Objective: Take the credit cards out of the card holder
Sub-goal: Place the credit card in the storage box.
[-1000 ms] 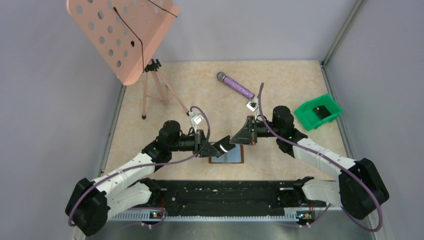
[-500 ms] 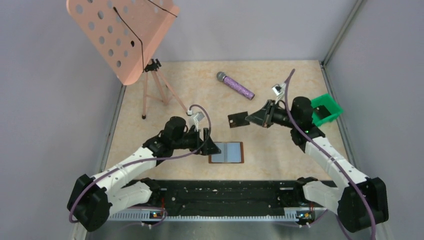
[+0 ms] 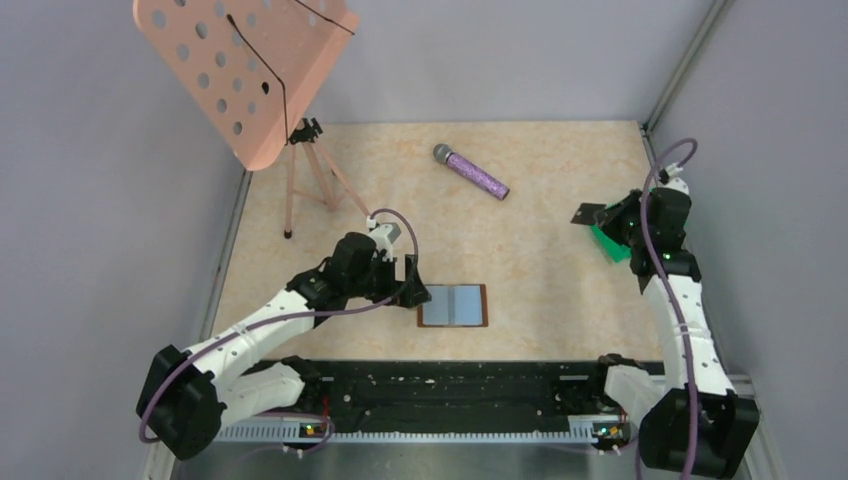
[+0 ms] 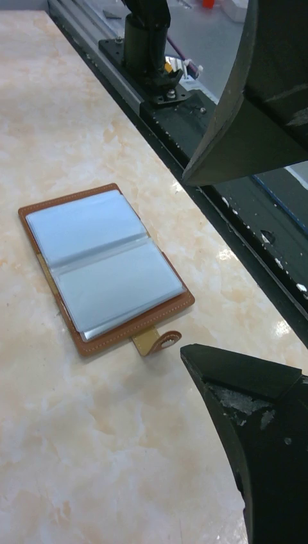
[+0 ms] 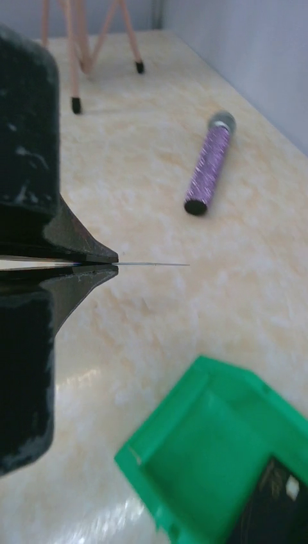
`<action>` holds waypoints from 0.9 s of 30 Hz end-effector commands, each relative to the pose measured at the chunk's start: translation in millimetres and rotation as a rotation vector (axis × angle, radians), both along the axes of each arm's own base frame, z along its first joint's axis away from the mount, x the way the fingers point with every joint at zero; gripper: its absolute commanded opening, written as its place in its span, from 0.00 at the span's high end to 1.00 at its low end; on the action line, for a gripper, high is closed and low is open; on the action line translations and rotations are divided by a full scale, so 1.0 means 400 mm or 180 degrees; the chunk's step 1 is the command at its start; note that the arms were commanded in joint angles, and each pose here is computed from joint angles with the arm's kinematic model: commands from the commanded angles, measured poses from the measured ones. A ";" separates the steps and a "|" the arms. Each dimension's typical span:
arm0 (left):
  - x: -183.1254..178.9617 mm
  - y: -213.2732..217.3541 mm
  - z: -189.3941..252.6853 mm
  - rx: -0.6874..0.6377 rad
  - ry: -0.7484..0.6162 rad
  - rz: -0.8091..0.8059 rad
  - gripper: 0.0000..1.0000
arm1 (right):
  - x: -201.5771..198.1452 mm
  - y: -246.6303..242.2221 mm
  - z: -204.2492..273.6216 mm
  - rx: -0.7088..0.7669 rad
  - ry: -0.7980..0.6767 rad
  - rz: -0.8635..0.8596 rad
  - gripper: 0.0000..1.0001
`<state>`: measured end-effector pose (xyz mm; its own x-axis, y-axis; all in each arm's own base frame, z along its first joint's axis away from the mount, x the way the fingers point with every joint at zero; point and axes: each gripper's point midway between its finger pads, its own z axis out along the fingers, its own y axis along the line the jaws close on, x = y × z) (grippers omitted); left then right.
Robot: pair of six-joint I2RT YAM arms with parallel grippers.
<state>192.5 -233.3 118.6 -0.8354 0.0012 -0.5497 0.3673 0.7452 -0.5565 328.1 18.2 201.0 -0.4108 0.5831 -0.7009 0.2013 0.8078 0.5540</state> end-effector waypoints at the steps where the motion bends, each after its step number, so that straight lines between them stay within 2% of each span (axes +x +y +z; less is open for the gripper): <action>1: 0.025 0.024 -0.016 0.0099 -0.0223 0.0167 0.02 | -0.012 -0.172 0.040 -0.0329 0.0013 -0.0780 1.00; 5: 0.024 0.032 -0.049 0.0140 -0.0204 0.0194 0.02 | -0.013 -0.271 0.023 -0.0453 0.0123 -0.1199 1.00; 16: 0.022 0.030 -0.029 0.0088 -0.0234 0.0200 0.03 | 0.063 -0.379 -0.012 -0.0739 0.0476 -0.1536 1.00; 27: 0.028 0.033 -0.032 0.0146 -0.0220 0.0230 0.04 | 0.089 -0.375 -0.091 -0.0599 0.0870 -0.1437 1.00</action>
<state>193.2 -215.6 90.0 -0.8292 -0.0155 -0.5587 0.3226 0.8031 -0.5010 355.3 -124.6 158.0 -0.3358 0.6147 -0.7137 0.6581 0.6952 0.2892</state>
